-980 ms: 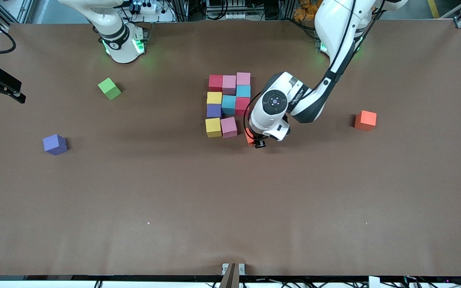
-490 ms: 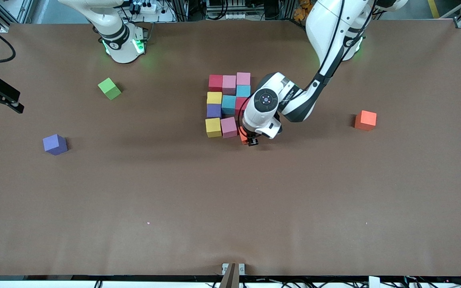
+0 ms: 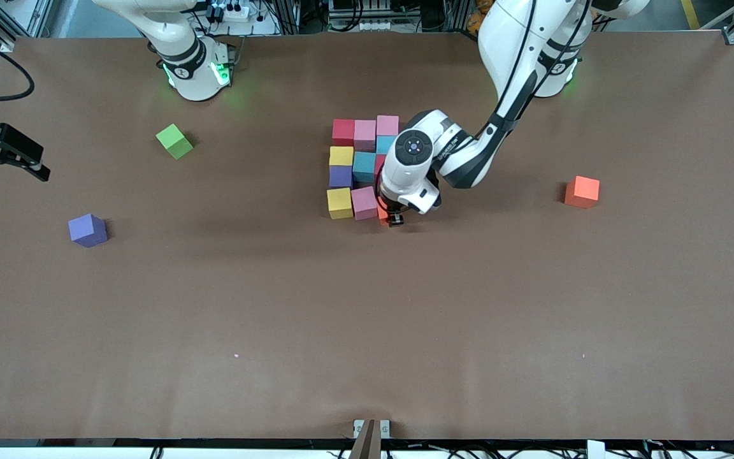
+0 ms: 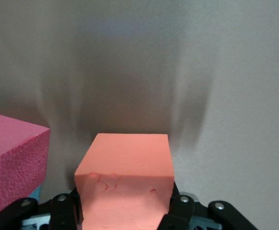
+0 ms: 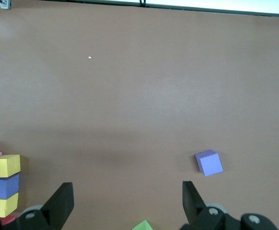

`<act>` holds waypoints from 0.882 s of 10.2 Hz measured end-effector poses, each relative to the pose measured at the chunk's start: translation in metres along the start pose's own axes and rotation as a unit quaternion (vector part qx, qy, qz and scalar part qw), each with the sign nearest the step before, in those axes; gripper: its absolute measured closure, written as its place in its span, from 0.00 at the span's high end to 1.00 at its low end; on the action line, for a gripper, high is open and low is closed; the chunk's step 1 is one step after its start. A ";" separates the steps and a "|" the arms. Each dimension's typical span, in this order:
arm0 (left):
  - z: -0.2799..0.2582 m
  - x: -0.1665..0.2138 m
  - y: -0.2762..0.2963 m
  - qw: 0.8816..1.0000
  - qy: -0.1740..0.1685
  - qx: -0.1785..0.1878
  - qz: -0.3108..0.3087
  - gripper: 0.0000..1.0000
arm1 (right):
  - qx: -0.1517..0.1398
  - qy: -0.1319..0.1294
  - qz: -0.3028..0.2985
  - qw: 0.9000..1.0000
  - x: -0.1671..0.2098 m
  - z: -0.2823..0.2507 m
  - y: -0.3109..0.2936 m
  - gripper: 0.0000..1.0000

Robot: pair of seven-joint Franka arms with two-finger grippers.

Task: Form number 2 with 11 blocks
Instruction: 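Lower the orange block beside the pink block with the left gripper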

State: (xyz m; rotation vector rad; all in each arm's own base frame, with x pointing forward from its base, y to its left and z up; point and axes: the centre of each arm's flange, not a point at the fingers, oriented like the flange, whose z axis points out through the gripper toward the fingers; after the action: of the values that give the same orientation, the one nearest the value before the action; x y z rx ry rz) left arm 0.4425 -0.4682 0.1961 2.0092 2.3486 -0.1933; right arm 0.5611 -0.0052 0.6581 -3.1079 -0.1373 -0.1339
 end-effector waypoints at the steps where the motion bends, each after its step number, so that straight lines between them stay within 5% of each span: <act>1: 0.000 0.000 -0.001 1.000 0.000 0.000 0.001 0.62 | 0.001 -0.007 0.000 1.000 -0.002 0.000 -0.001 1.00; 9: 0.003 0.006 -0.031 1.000 0.000 -0.005 0.019 0.62 | 0.003 -0.016 -0.004 1.000 -0.004 0.000 -0.005 1.00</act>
State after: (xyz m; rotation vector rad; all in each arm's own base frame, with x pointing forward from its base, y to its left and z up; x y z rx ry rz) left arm 0.4112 -0.4677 0.1945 2.0481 2.3030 -0.1800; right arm 0.5568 -0.0004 0.6574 -3.1042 -0.1508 -0.0834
